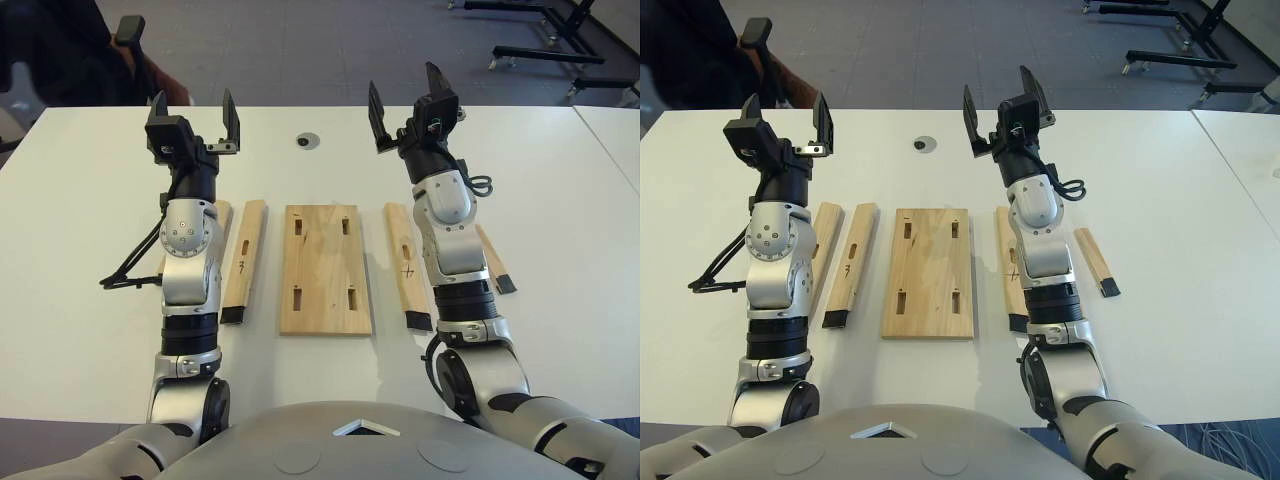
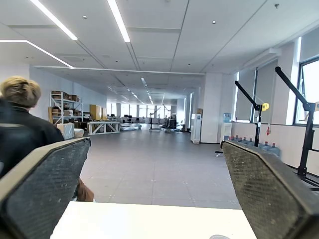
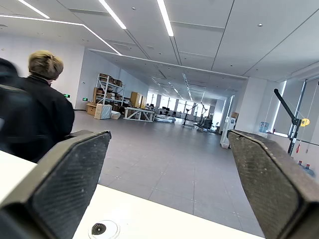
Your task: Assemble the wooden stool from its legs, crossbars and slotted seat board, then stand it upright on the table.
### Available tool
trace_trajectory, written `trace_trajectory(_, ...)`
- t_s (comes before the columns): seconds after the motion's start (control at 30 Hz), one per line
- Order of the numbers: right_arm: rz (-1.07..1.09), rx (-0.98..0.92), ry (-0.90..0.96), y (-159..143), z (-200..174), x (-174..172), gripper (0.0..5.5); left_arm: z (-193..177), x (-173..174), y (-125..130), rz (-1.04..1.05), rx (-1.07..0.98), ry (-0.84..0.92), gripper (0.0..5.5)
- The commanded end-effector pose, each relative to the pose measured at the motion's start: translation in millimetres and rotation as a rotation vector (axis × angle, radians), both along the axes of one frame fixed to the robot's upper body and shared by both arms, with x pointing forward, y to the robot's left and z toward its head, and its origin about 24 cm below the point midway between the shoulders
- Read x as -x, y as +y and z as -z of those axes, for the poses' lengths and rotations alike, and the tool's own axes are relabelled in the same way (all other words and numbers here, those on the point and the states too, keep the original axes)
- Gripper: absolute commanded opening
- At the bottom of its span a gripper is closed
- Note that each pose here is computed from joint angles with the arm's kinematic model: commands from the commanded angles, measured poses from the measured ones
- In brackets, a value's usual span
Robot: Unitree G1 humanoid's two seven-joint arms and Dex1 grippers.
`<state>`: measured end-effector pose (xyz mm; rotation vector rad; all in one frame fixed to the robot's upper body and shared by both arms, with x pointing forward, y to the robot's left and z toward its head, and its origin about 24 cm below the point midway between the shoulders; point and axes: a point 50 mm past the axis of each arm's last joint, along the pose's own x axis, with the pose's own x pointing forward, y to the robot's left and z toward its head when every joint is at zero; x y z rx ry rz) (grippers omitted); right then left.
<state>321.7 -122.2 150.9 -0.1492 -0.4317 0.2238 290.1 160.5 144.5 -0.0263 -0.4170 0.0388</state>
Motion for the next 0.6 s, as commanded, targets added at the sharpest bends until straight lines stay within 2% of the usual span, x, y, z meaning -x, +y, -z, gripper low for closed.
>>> trace_trajectory(0.03,0.003,-0.026,0.018,-0.7,-0.6,0.0,4.31,-1.0,3.1,-0.6,0.005,-0.031,0.003,4.81)
trace_trajectory(0.6,0.066,-0.032,0.014,-4.9,2.7,10.3,4.31,-0.1,0.5,-8.5,0.129,-0.043,0.036,4.81)
